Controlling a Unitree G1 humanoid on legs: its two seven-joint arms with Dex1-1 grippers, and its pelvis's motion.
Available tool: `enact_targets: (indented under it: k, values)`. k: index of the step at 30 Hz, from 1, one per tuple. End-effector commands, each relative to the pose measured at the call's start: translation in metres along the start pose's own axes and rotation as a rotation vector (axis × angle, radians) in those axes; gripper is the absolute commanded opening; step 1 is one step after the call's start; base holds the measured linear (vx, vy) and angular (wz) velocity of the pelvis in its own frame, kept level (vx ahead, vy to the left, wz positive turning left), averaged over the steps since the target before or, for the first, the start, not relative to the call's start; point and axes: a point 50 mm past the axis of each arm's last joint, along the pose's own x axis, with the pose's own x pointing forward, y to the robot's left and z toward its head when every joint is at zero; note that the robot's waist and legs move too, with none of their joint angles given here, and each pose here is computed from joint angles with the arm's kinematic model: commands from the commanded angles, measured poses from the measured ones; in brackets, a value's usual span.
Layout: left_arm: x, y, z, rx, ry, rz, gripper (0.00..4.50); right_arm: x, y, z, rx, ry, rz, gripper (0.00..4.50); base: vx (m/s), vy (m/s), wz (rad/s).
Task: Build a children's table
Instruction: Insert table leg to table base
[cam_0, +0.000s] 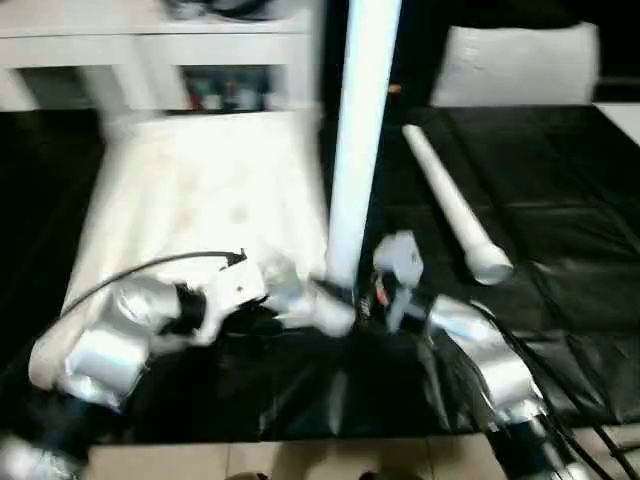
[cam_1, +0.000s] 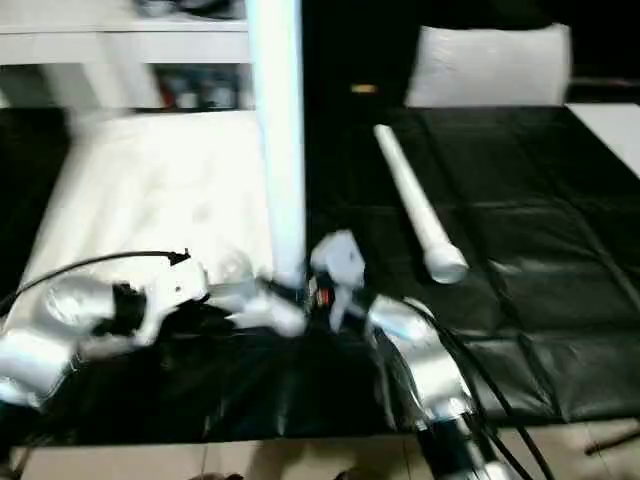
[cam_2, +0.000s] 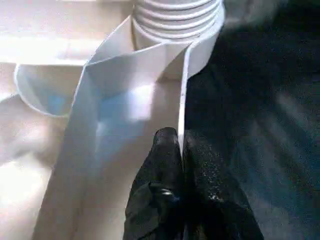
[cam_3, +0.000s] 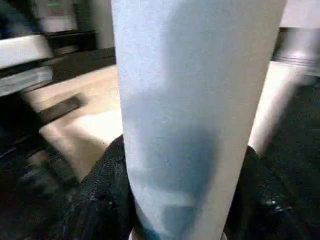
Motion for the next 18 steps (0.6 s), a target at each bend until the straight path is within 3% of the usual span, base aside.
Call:
enact_targets:
  k: [1, 6, 14, 16, 18]
  values:
    - [0.014, -0.012, 0.007, -0.072, -0.045, 0.013, 0.00, -0.006, -0.006, -0.042, 0.097, 0.194, -0.112, 1.89, 0.000, 0.000, 0.00]
    - [0.035, -0.020, 0.025, -0.092, -0.083, 0.020, 0.00, 0.002, -0.009, -0.041, 0.095, 0.197, -0.151, 1.89, 0.000, 0.000, 0.00]
    - [0.039, -0.005, 0.028, -0.061, -0.020, 0.093, 0.00, 0.004, 0.000, -0.047, 0.100, 0.234, -0.112, 1.89, 0.000, 0.000, 0.00]
    - [0.038, -0.002, 0.029, -0.052, -0.021, 0.101, 0.00, 0.004, -0.001, -0.049, 0.120, 0.239, -0.121, 2.45, 0.000, 0.000, 0.00]
    - [0.036, 0.002, 0.029, -0.031, -0.018, 0.099, 0.00, 0.004, -0.002, -0.050, 0.134, 0.242, -0.131, 2.59, 0.000, 0.000, 0.00]
